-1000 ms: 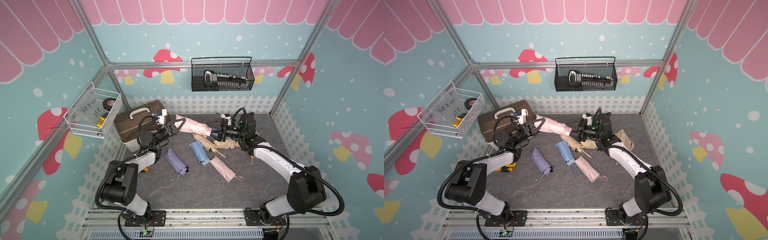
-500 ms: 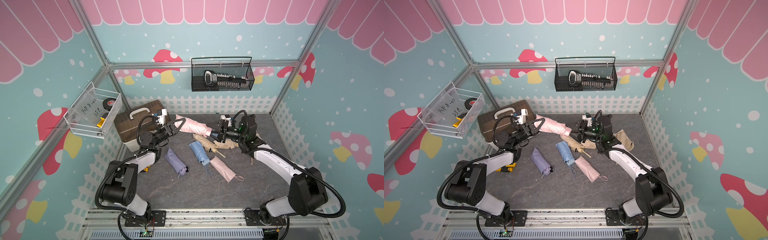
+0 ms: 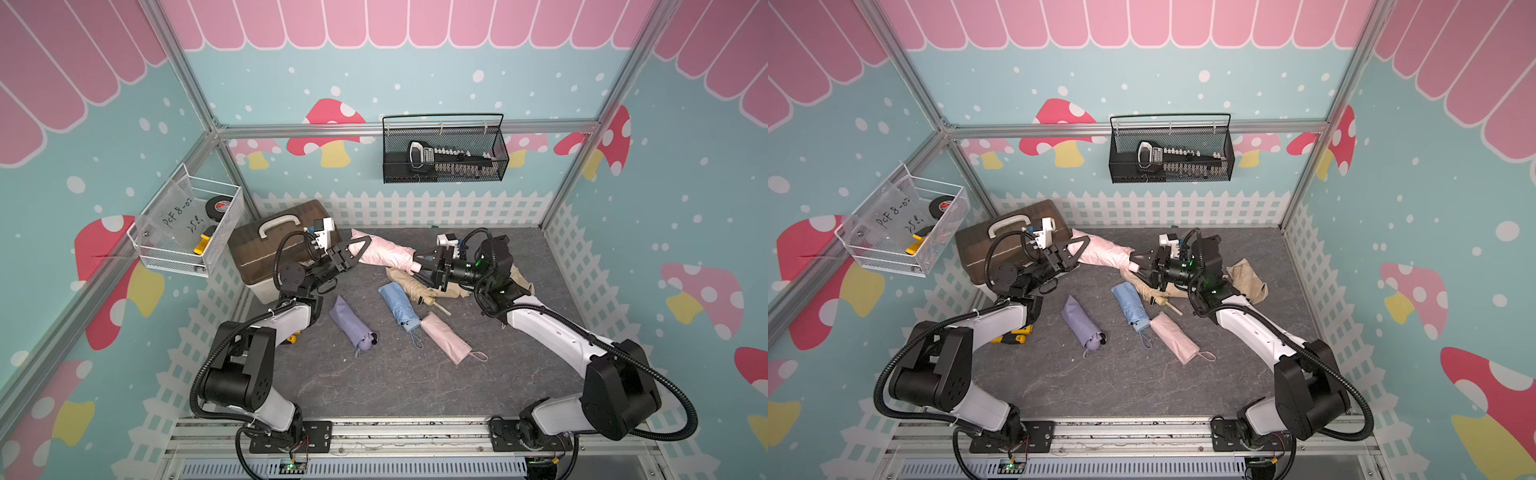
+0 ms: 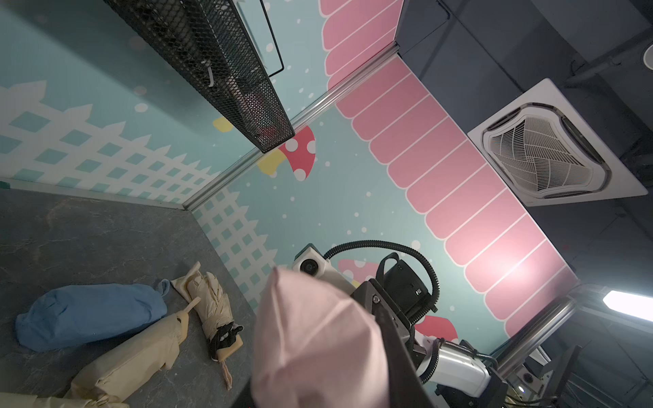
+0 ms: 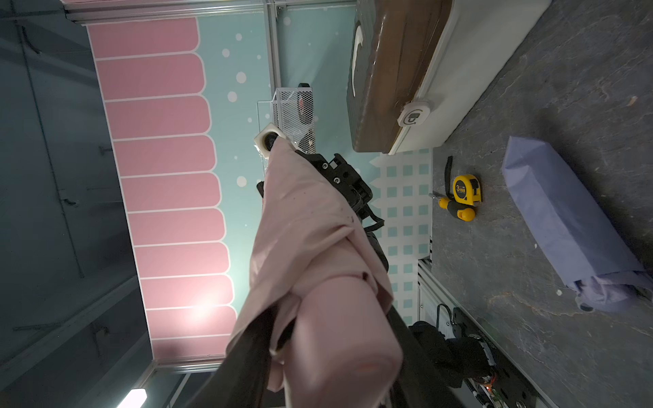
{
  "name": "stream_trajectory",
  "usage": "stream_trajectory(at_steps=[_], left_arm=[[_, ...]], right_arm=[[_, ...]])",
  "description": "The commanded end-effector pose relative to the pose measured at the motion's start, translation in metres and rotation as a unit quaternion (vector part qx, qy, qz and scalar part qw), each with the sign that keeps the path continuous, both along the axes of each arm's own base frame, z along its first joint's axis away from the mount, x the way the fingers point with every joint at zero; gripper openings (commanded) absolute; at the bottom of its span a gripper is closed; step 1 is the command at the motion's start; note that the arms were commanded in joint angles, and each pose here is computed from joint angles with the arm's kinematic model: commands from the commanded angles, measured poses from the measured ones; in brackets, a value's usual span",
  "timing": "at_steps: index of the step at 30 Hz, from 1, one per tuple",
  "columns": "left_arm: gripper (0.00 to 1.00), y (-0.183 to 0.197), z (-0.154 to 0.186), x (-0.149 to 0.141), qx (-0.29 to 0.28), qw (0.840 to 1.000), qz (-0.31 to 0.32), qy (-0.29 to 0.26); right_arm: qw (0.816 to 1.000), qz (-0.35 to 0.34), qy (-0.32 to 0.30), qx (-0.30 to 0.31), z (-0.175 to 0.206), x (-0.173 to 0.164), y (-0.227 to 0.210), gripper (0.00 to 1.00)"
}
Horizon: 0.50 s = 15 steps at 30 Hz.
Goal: Take umbrellas out of sleeves
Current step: Pick up the umbrella from the center of the board.
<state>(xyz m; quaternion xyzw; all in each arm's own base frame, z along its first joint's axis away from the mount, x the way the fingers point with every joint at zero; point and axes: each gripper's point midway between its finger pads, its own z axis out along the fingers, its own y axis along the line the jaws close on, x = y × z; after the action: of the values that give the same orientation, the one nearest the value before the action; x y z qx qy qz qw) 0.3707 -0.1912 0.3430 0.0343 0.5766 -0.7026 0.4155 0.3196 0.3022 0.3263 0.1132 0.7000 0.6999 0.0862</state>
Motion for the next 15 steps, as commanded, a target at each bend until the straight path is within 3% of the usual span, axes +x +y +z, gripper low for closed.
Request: stream_trajectory(at_steps=[1,7,15], left_arm=[[0.00,0.003,0.029,-0.015,-0.012,0.999,-0.004,-0.049],[0.00,0.001,0.023,-0.016,-0.009,0.999,-0.013,-0.036],[0.00,-0.003,0.013,-0.010,0.000,1.000,-0.018,-0.005]], right_arm=[[1.000,-0.001,-0.004,0.016,0.005,0.001,0.004,0.44],[0.999,0.007,-0.016,0.027,0.011,0.007,0.011,0.43],[0.999,0.016,-0.023,0.028,0.008,0.008,0.014,0.19]])
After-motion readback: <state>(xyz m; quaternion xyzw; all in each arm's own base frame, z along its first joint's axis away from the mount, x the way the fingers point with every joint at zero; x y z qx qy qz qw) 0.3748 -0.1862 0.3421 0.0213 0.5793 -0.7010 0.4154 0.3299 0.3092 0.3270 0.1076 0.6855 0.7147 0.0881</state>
